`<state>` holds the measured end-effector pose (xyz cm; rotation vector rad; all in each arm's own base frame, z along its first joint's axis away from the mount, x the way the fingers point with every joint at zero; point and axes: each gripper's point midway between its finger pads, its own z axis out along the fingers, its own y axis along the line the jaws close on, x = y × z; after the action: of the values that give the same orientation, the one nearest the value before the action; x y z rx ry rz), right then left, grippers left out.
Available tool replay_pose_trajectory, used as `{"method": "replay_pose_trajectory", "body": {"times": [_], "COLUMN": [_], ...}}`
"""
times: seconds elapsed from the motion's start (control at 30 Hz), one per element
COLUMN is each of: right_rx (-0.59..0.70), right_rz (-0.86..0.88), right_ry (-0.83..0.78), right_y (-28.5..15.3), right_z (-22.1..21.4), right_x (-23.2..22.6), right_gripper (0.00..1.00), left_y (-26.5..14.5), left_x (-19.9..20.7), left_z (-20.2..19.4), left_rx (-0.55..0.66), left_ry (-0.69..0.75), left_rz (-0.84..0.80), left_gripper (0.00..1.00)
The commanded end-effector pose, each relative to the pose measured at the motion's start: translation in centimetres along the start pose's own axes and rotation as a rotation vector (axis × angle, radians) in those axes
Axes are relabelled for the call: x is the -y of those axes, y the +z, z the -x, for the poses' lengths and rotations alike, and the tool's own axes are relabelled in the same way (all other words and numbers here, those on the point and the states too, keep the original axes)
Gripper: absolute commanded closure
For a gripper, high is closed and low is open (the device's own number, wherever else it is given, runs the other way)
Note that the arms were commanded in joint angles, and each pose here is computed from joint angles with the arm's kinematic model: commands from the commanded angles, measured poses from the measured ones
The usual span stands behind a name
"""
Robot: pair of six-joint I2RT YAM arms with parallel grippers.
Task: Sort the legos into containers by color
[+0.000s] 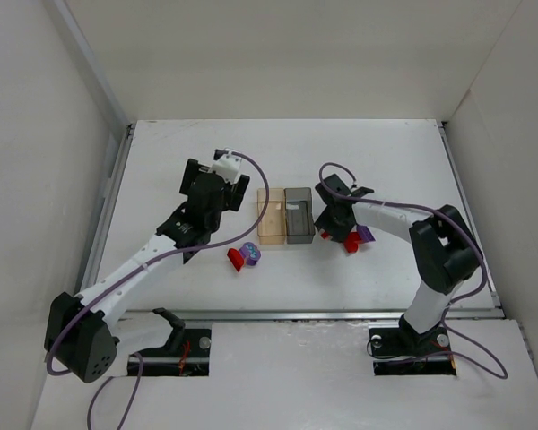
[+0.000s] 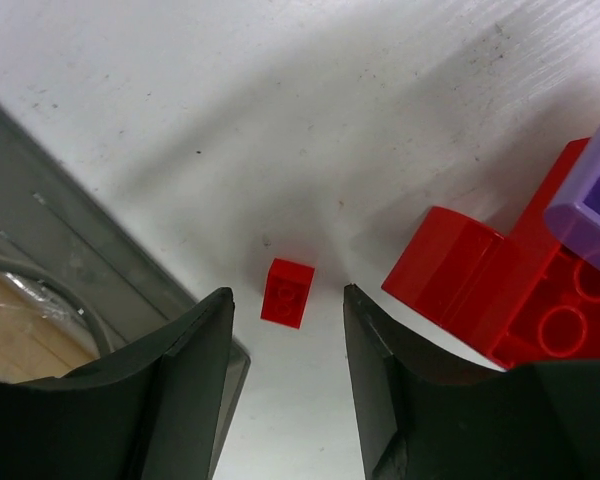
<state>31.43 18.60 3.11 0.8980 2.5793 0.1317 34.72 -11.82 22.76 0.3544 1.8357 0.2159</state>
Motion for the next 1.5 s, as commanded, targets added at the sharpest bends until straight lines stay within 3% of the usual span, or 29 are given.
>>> {"method": "replay_pose_trajectory", "body": {"times": [0.0, 0.13, 0.4, 0.53, 0.7, 0.8, 0.83, 0.87, 0.97, 1.1, 1.47], "right_rx": [0.006, -0.012, 0.033, 0.182, 0.485, 0.57, 0.569, 0.525, 0.461, 0.27, 0.177], "right_rz": [-0.011, -0.03, -0.074, -0.091, 0.015, 0.21, 0.264, 0.417, 0.551, 0.756, 0.742], "right_ry": [-0.004, -0.02, -0.047, -0.127, -0.284, -0.407, -0.569, -0.617, -0.696, -0.838, -0.834], "right_y": [1.0, 1.8, 1.8, -0.9, -9.7, -13.2, -13.5, -14.3, -14.4, -13.3, -10.5], "right_z": [-0.2, -0.6, 0.2, 3.6, 8.8, 7.9, 7.1, 5.6, 3.5, -1.8, -3.8], "right_x": [0.2, 0.3, 1.3, 0.3, -5.3, -10.4, -11.7, -14.5, -16.7, -19.2, -19.3], "right_gripper": [0.47, 0.54, 1.0, 1.0, 1.0, 1.0, 1.0, 1.0, 1.0, 1.0, 1.0], "left_y": [-0.8, -0.8, -0.8, -0.8, -0.9, -0.9, -1.0, -1.0, -1.2, -1.4, -1.5], "left_x": [-1.0, -1.1, -0.9, -0.9, -1.3, -1.5, -1.7, -1.8, -2.0, -2.0, -1.9], "left_z": [1.5, 1.7, 1.5, 1.5, 1.2, 0.7, 0.5, 0.4, -0.5, -1.5, -2.2], "left_rx": [0.06, 0.066, 0.067, 0.067, 0.055, 0.037, 0.026, 0.026, -0.006, -0.035, -0.045], "left_ry": [-0.024, -0.029, -0.027, -0.027, -0.056, -0.091, -0.097, -0.111, -0.136, -0.158, -0.162], "left_rz": [0.034, 0.044, 0.045, 0.045, 0.073, 0.094, 0.11, 0.119, 0.139, 0.147, 0.147], "left_gripper": [0.0, 0.0, 0.0, 0.0, 0.0, 0.0, 0.0, 0.0, 0.0, 0.0, 0.0]}}
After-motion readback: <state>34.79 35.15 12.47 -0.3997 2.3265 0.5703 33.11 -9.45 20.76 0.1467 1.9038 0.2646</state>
